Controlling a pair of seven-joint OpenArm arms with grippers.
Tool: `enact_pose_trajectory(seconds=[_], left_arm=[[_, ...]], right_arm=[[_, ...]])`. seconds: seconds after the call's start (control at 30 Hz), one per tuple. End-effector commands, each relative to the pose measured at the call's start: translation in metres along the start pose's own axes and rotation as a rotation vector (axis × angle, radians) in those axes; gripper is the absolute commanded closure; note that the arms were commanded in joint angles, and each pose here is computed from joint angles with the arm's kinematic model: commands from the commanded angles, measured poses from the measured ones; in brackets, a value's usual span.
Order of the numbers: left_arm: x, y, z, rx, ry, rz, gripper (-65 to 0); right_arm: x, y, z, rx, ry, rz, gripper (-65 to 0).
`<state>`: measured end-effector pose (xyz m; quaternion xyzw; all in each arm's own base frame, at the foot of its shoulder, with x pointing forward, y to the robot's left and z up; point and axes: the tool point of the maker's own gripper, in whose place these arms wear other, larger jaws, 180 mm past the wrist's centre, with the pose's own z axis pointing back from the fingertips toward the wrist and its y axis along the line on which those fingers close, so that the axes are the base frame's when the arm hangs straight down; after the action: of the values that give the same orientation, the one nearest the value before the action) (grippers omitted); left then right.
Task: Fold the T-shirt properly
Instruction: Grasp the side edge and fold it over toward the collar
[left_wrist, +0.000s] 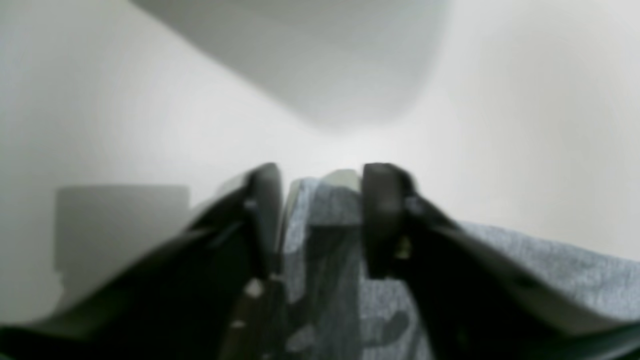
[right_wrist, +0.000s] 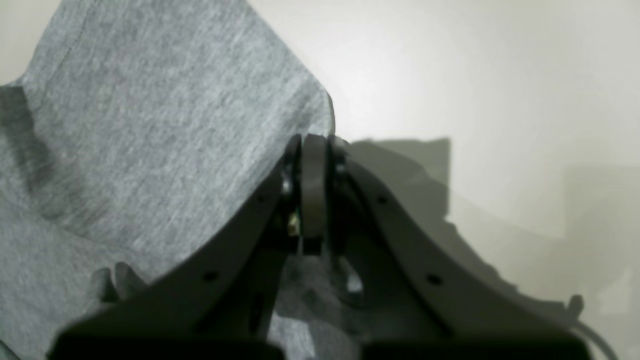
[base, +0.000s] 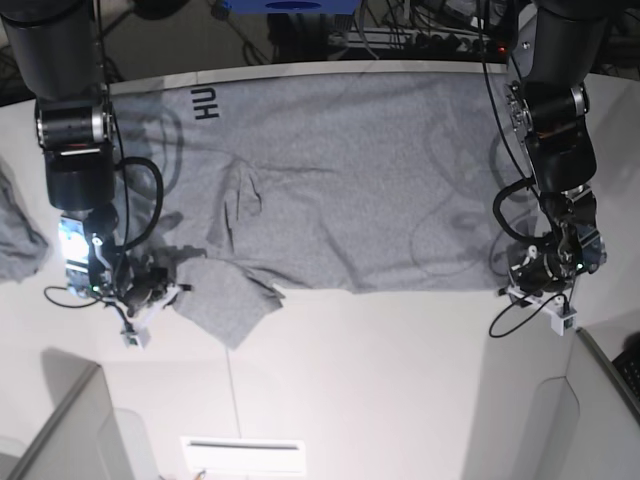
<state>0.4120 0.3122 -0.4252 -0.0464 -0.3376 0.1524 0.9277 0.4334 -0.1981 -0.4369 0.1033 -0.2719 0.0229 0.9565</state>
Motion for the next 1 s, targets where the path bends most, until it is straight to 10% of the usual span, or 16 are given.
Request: enact_pose_trajectory(seconds=[0.0, 0.07, 0.97], left_arm=[[-0.013, -0.003, -0.001, -0.003, 0.063, -0.014, -14.0], [-0.014, -0.003, -0.001, -0.003, 0.066, -0.015, 0.0], [0.053, -0.011, 0.058, 0.024, -0.062, -0.157, 0.0]], right_arm=[[0.016, -0.005, 0.007, -0.011, -0.028, 0.009, 0.0], [0.016, -0.005, 0.007, -0.011, -0.028, 0.01, 0.0], [0.071, -0.01, 0.042, -0.033, -0.277, 0.109, 0.0]])
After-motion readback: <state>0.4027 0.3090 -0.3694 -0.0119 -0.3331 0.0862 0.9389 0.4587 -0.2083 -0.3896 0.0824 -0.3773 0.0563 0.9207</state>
